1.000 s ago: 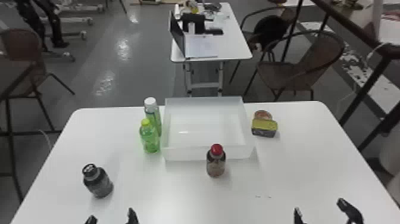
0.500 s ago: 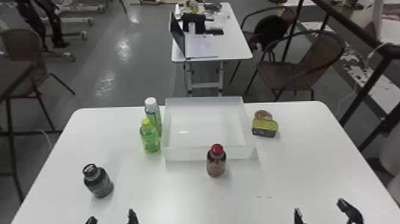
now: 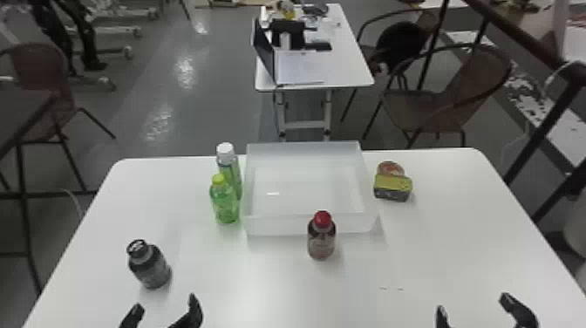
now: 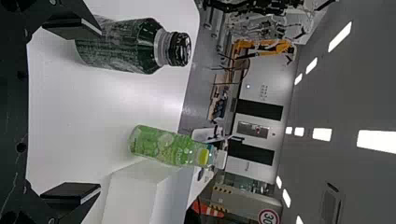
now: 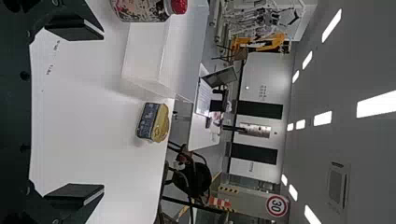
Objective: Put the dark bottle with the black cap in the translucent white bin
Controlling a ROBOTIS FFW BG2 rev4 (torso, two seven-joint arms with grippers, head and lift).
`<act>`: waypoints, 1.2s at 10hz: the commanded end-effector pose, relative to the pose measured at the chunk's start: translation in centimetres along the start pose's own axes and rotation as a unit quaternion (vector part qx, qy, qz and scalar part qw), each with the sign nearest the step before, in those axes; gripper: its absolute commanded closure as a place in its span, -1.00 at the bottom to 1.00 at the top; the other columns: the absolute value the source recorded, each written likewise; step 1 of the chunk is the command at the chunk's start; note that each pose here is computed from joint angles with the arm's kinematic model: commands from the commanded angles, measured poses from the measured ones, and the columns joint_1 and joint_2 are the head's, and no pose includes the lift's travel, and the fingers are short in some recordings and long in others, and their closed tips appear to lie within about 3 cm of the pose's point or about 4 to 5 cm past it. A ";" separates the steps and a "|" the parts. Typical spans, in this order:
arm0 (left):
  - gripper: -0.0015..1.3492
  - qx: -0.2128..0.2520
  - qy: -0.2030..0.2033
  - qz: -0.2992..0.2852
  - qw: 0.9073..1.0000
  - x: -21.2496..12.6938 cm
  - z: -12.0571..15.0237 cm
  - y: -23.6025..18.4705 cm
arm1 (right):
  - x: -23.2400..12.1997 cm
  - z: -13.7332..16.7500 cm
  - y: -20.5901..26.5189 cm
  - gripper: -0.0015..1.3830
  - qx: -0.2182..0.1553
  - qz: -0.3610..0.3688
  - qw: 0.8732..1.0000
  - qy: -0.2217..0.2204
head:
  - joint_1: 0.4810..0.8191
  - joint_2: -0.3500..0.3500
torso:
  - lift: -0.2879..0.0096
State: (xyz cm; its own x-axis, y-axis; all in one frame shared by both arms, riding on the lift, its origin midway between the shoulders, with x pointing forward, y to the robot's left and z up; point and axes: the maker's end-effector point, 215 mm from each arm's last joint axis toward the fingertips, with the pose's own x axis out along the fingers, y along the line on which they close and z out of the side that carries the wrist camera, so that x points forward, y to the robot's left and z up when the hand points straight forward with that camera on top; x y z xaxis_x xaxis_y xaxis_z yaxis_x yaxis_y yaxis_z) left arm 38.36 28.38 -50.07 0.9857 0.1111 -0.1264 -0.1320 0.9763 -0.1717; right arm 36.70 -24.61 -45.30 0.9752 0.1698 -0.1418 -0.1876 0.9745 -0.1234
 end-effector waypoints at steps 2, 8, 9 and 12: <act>-0.79 0.011 0.004 0.019 1.000 1.5 -0.4 2.7 | 0.5 0.0 0.5 -0.80 0.005 0.003 1.000 -0.002 | 0.27 0.19 | 0.86; -0.78 0.051 0.019 0.019 0.998 6.6 -0.6 6.6 | 1.5 -0.3 1.0 -0.80 0.007 0.019 1.000 -0.003 | 0.27 0.44 | 0.86; -0.78 0.052 0.023 0.019 0.998 7.5 -0.7 7.2 | 1.4 -0.5 1.0 -0.80 0.010 0.020 1.000 -0.002 | 0.27 0.45 | 0.86; -0.76 0.071 0.038 0.005 0.997 10.5 -0.8 8.1 | 1.6 -0.5 1.2 -0.80 0.010 0.025 1.000 -0.002 | 0.27 0.50 | 0.86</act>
State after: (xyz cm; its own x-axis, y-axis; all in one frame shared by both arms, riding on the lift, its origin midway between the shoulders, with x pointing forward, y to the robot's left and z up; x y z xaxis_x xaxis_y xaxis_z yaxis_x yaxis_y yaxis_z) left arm 46.84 36.82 -53.50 0.9746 0.1055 -0.1977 -0.1154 0.9925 -0.0393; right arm 37.94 -23.29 -46.24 0.9648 0.2191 -0.1455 -0.2344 0.9672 -0.0981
